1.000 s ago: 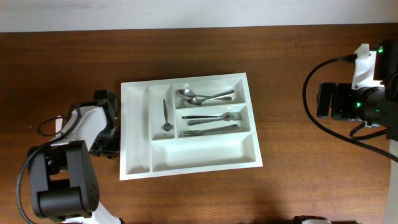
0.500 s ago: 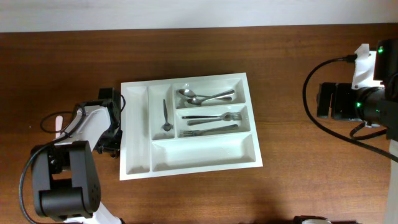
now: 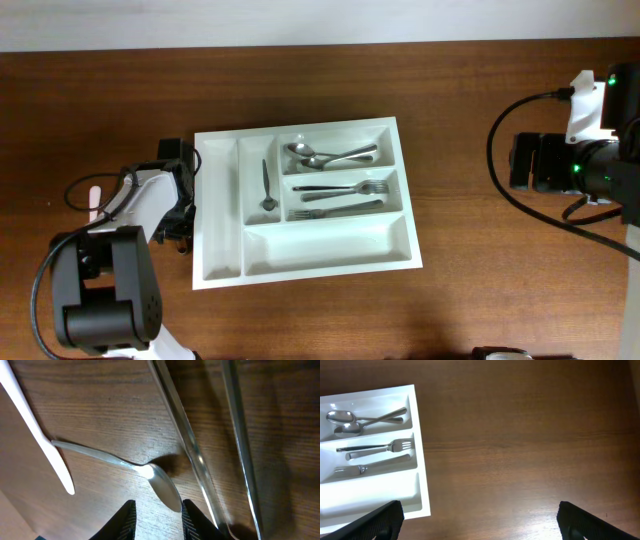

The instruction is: Pack container

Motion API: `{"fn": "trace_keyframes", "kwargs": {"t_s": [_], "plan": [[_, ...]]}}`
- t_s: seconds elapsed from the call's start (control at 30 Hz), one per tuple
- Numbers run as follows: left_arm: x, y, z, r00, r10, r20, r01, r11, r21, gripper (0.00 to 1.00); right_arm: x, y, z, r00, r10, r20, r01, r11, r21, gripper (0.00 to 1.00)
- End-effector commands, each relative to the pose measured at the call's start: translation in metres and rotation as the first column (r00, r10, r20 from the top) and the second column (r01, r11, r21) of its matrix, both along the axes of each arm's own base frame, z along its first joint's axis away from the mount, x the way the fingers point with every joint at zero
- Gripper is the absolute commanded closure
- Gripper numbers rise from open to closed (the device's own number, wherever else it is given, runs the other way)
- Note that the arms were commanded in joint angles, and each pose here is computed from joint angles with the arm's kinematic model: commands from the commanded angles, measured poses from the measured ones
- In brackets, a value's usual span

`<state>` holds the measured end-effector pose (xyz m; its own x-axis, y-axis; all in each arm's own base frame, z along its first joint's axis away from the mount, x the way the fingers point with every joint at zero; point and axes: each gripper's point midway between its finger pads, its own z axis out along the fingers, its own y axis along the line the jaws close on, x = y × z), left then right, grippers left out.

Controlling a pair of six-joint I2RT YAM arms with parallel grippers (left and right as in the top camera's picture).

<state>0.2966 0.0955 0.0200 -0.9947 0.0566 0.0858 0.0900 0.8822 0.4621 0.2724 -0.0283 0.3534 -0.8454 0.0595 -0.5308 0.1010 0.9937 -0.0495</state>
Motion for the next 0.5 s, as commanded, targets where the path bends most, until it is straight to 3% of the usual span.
{"fn": "trace_keyframes", "kwargs": {"t_s": [0.0, 0.27, 0.47], "plan": [[-0.004, 0.003, -0.012, 0.998, -0.029, -0.060, 0.030, 0.999, 0.012, 0.68, 0.001, -0.002, -0.001, 1.000, -0.016, -0.001, 0.016, 1.000, 0.011, 0.01], [-0.005, 0.007, -0.022, 0.995, -0.031, -0.092, 0.035, 0.999, 0.037, 0.68, 0.001, -0.002, -0.001, 1.000, -0.016, -0.001, 0.016, 1.000, 0.011, 0.01], [-0.003, 0.009, -0.021, 0.996, -0.031, -0.084, 0.036, 0.998, 0.051, 0.88, 0.001, -0.002, -0.001, 1.000, -0.016, -0.001, 0.016, 1.000, 0.011, 0.01]]}}
